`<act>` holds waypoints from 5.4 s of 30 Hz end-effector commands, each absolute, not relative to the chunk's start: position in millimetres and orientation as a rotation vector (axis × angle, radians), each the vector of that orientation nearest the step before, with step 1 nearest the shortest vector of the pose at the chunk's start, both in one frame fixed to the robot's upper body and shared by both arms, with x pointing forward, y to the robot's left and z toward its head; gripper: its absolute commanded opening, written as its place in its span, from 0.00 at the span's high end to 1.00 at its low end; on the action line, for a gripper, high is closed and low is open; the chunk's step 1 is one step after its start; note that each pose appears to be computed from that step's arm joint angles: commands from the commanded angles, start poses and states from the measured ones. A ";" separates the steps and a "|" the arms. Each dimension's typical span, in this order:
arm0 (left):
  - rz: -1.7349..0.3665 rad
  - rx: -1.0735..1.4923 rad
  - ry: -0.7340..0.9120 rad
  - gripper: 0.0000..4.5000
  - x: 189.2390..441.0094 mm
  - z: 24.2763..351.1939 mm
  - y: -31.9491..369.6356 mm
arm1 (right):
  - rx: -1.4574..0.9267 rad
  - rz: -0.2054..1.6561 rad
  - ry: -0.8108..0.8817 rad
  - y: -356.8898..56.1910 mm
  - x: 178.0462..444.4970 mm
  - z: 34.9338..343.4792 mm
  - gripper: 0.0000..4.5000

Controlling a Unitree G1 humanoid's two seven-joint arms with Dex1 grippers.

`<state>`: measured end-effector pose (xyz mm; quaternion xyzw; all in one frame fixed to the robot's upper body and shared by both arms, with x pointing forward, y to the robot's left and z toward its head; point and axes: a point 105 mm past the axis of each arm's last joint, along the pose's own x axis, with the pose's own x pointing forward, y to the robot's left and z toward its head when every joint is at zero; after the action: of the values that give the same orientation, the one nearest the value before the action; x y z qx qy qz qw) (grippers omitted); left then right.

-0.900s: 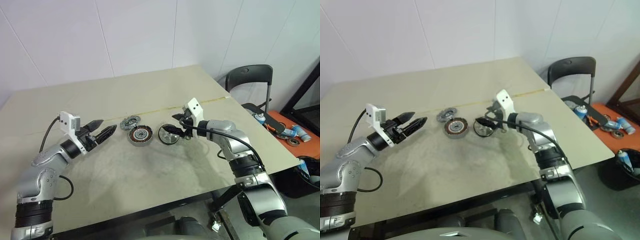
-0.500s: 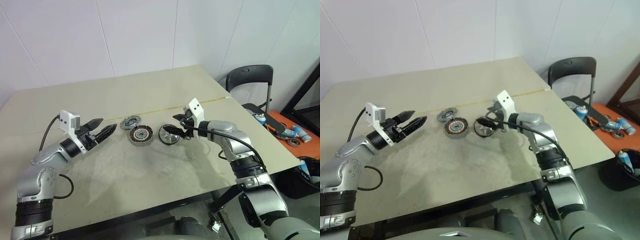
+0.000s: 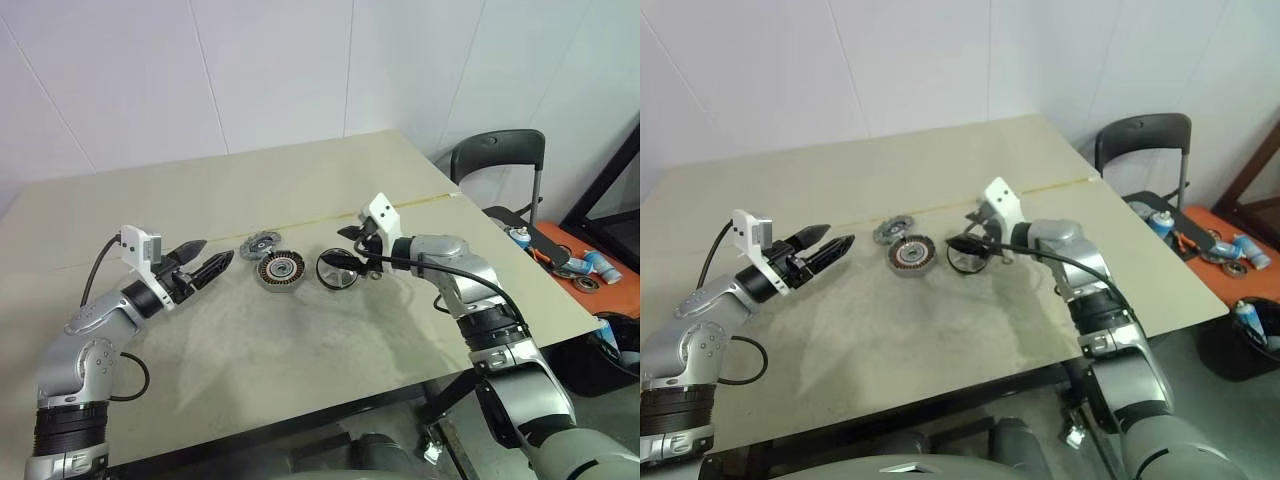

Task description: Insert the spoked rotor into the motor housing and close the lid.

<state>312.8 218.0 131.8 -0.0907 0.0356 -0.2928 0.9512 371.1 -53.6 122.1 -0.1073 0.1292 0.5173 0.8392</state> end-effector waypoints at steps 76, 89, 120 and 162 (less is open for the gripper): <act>-0.468 -0.222 0.000 0.09 291.3 129.8 209.1 | -0.817 1.492 0.290 28.0 369.8 81.6 1.00; -0.472 -0.224 -0.001 0.09 292.9 131.9 206.8 | -0.826 1.569 0.290 24.6 363.6 89.5 1.00; -0.442 -0.236 -0.013 0.09 286.4 133.8 204.0 | -1.169 1.540 0.200 39.9 370.3 91.8 0.43; -0.442 -0.255 0.005 0.09 285.3 122.3 203.4 | -1.191 1.430 0.185 35.4 378.1 75.4 0.96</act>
<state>282.9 203.6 109.4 -0.1334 0.0304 -0.2142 0.9672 374.0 30.1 64.9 -0.5110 0.0992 0.6233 0.5835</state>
